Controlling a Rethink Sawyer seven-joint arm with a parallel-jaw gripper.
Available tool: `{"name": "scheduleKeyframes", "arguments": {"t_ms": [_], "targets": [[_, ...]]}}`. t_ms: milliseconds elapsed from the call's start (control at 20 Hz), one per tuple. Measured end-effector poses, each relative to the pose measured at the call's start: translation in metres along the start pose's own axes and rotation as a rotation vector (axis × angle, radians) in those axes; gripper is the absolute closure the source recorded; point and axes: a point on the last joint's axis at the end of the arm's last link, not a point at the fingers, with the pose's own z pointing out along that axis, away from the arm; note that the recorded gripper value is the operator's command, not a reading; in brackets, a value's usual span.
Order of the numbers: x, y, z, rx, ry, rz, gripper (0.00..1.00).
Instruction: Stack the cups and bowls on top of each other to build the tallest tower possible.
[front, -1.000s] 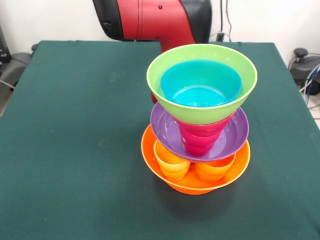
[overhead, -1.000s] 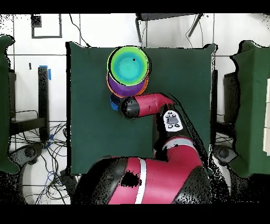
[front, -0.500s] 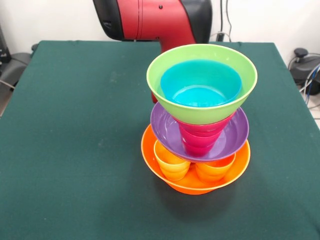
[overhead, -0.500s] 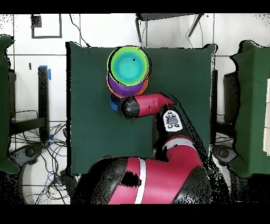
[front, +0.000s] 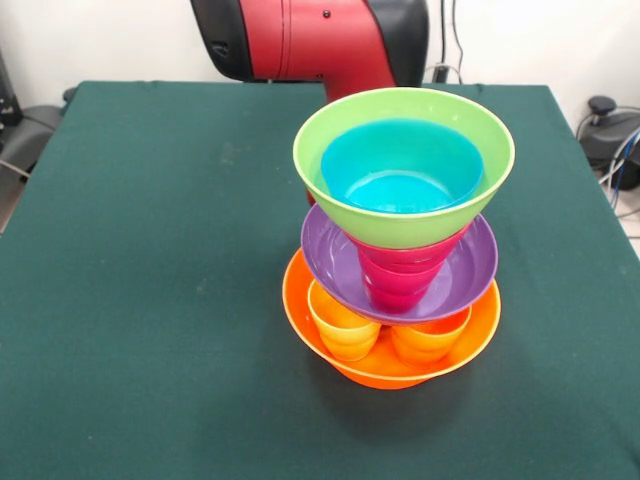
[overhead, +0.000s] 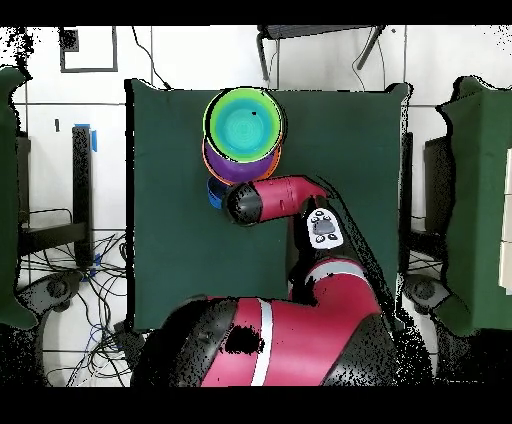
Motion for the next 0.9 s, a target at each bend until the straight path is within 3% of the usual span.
{"name": "scheduleKeyframes", "arguments": {"t_ms": [700, 900], "targets": [[0.000, 0.005, -0.001, -0.004, 0.001, 0.000, 0.00], [0.000, 0.019, -0.002, -0.039, 0.013, 0.029, 0.00]]}}
